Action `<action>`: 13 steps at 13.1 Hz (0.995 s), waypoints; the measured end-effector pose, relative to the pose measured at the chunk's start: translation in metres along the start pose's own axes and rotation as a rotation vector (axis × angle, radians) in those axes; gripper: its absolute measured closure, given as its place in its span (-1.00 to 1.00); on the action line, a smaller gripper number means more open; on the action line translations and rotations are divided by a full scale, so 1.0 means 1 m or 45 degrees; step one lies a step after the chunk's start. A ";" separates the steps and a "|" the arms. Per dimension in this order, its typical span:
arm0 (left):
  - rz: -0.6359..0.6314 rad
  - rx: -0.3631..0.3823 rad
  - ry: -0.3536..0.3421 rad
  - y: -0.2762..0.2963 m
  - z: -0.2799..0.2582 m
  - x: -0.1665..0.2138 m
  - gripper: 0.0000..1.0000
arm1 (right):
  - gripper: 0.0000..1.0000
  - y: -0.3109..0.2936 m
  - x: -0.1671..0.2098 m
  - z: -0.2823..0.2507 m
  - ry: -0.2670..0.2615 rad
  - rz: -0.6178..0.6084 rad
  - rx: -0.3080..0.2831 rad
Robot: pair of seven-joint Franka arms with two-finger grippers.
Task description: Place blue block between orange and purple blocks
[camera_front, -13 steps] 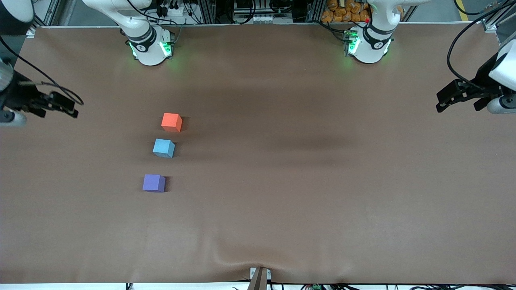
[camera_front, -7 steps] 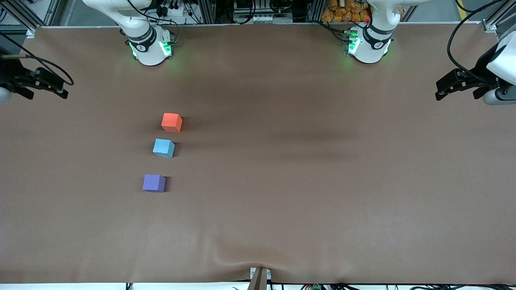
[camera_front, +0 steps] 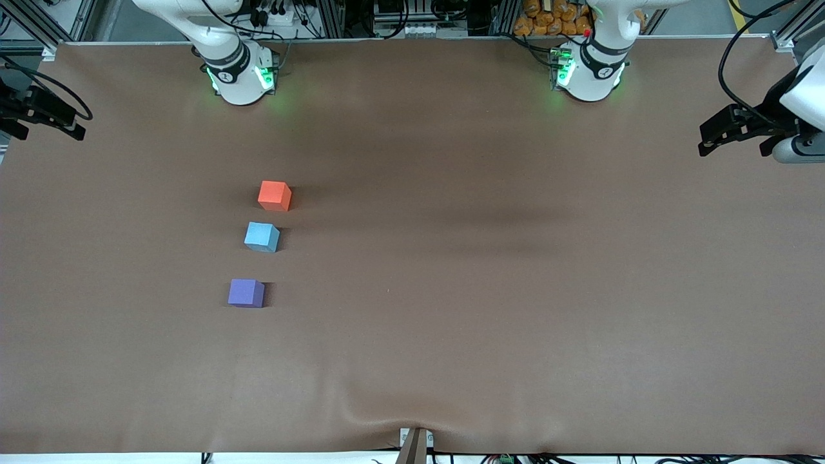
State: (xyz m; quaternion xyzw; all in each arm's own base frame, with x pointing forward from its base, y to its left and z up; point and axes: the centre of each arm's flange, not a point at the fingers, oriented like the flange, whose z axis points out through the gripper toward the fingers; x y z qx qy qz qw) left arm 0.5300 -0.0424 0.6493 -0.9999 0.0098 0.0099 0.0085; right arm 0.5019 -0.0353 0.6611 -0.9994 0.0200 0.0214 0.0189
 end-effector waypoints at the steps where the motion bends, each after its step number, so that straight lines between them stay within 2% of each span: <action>1: 0.000 0.000 0.005 0.000 -0.002 0.000 -1.00 | -1.00 -0.002 0.000 0.000 0.000 -0.004 -0.001; 13: -0.099 -0.002 0.025 0.004 -0.003 0.001 -1.00 | -1.00 -0.005 0.002 0.003 -0.012 -0.012 -0.002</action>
